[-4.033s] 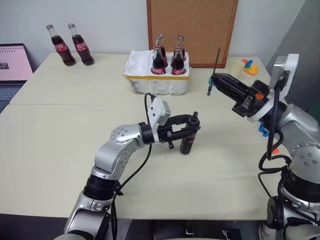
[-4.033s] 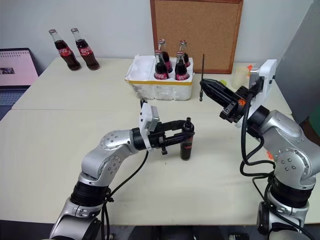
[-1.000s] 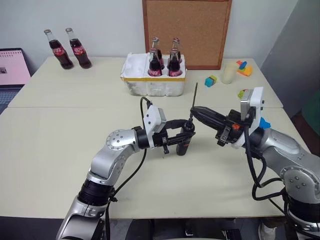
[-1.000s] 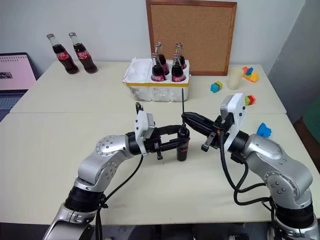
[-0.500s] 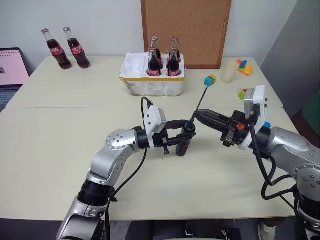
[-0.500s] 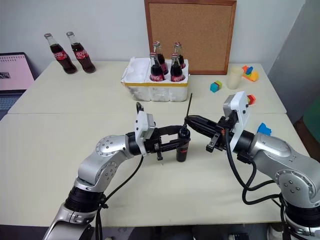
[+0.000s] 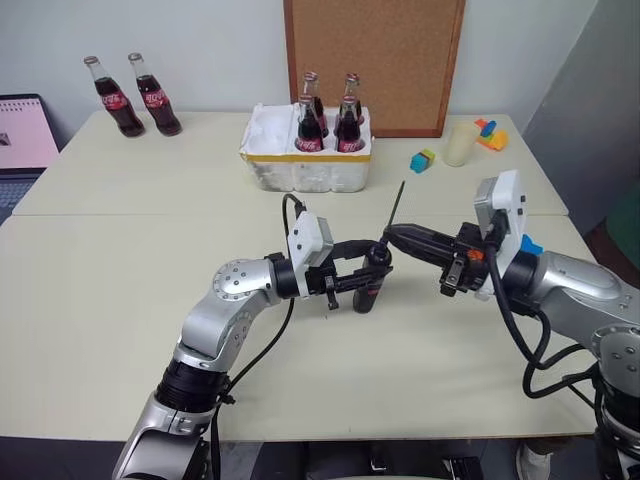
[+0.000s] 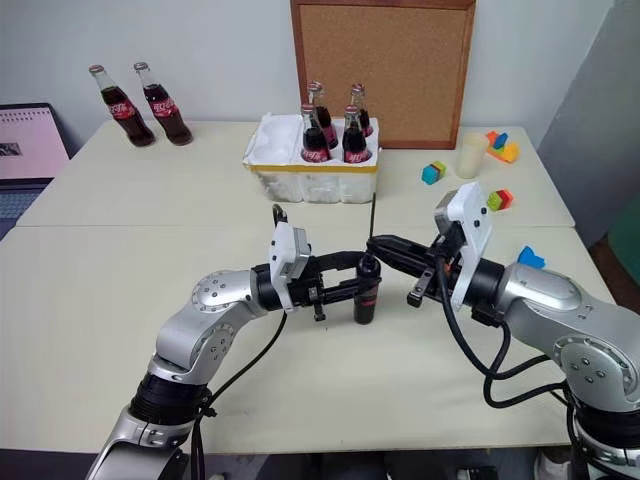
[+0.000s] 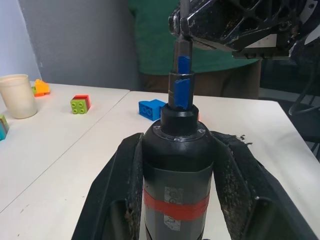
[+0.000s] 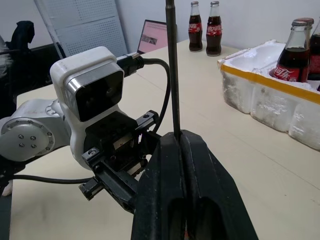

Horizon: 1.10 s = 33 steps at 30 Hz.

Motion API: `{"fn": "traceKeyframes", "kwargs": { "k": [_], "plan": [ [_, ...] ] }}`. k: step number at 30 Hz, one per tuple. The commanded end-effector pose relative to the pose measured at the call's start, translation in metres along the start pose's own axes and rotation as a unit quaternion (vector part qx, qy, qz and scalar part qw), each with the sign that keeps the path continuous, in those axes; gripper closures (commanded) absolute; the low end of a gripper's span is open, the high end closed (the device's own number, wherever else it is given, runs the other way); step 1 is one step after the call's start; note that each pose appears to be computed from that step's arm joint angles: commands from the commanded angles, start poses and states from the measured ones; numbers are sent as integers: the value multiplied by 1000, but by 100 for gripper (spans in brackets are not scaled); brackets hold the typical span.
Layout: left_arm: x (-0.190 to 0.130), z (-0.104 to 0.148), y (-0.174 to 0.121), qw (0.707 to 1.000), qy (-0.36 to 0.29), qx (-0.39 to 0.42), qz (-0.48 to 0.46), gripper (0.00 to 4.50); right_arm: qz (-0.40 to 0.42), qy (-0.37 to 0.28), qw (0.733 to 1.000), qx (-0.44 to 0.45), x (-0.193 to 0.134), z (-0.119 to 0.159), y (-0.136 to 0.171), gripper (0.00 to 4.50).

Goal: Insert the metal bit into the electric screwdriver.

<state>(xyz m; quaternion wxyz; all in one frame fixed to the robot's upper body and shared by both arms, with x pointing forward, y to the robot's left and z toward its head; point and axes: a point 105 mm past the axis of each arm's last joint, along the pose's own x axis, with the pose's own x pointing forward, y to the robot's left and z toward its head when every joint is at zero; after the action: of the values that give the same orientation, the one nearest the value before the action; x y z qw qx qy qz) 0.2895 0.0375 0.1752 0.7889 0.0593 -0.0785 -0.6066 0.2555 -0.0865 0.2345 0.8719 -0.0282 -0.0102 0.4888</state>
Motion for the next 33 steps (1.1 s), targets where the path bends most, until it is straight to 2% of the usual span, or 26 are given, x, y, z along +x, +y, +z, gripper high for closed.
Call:
{"fn": "traceKeyframes", "kwargs": {
  "k": [1, 9, 17, 23, 27, 30, 33],
  "plan": [
    [0, -3, -3, 1000, 9, 6, 0, 287, 0, -28, 1000, -11, -1, 12, 1, 373],
    [0, -2, -4, 1000, 7, 6, -2, 287, -13, -71, 997, 5, -11, 31, -9, 179],
    [-2, 11, 11, 999, -2, 14, 31, 287, -18, -38, 999, -34, -29, 30, -12, 0],
    [-17, 37, 46, 994, 22, 67, 86, 287, -6, 5, 996, -85, -41, 22, -8, 0],
    [-31, 36, 61, 980, 124, 142, 70, 287, 28, 22, 992, -121, -43, 19, 3, 0],
    [-49, 20, 73, 942, 251, 221, 30, 287, 47, 62, 981, -175, -42, 13, 8, 0],
    [-55, -1, 80, 911, 323, 256, -11, 288, 59, 86, 975, -198, -42, 11, 9, 0]
  ]
}}
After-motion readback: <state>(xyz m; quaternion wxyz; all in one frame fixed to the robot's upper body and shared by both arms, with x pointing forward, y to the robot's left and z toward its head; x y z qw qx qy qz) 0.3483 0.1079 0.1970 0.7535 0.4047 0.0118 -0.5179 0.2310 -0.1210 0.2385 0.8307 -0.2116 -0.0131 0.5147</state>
